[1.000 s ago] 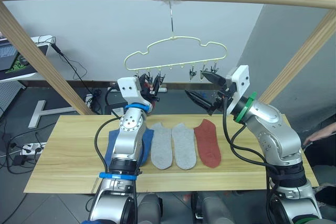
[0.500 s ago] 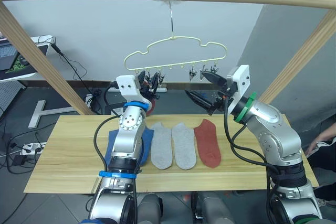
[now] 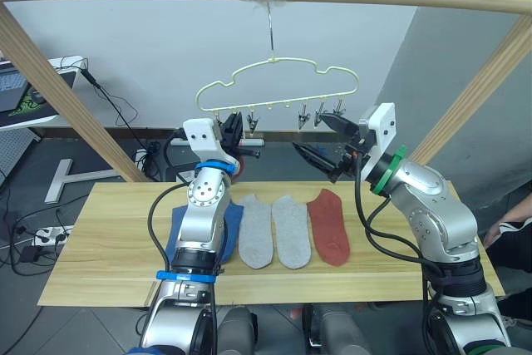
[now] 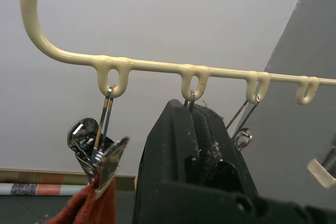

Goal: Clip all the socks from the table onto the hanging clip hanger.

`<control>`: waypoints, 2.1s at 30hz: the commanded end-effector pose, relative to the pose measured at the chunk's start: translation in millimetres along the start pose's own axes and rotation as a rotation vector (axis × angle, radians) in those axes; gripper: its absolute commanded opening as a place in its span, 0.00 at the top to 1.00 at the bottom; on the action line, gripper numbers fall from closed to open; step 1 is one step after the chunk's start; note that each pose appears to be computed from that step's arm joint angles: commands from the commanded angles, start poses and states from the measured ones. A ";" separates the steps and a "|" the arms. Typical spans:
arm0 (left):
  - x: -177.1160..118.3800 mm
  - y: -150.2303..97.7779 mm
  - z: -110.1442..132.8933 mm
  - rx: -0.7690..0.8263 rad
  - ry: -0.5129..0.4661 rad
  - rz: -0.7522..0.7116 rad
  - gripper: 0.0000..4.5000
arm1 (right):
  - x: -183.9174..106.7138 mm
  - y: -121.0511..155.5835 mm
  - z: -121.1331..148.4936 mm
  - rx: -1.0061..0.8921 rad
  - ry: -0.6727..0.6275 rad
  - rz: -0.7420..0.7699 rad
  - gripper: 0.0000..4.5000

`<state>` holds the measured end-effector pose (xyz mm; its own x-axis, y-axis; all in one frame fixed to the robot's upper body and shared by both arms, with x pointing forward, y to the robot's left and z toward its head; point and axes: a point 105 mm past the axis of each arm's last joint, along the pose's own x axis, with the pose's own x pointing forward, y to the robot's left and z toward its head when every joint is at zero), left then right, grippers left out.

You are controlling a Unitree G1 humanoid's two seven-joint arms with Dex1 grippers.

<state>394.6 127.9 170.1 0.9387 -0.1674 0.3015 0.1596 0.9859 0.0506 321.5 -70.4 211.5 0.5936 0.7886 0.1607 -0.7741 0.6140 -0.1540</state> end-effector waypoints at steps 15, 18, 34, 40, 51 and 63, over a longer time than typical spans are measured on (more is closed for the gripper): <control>-9.6 20.2 -3.3 -0.051 0.068 -0.061 1.00 | -39.0 3.4 -181.5 0.062 0.629 -0.064 0.00; -11.0 21.9 -6.6 -0.077 0.079 -0.039 1.00 | -44.6 1.5 -202.9 0.042 0.695 -0.075 0.00; -15.1 18.6 -3.4 -0.055 0.070 -0.048 1.00 | -51.4 -14.0 -226.9 0.078 0.744 -0.181 0.00; -11.8 17.2 -2.8 -0.056 0.067 -0.054 1.00 | -64.1 -10.8 -238.9 0.162 0.810 -0.193 0.13; -10.7 23.9 -2.5 -0.051 0.067 -0.040 1.00 | -74.9 -10.7 -244.2 0.044 0.846 -0.109 0.97; -17.2 25.8 -9.3 -0.499 0.165 -0.082 1.00 | -22.7 -0.4 -151.2 -0.438 0.511 0.169 0.99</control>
<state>387.0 149.4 166.0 0.9370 -0.2850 0.2022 0.3350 0.8971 -0.2882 341.5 -99.1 32.1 0.5985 0.6689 -0.4409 -0.7930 0.4165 -0.4446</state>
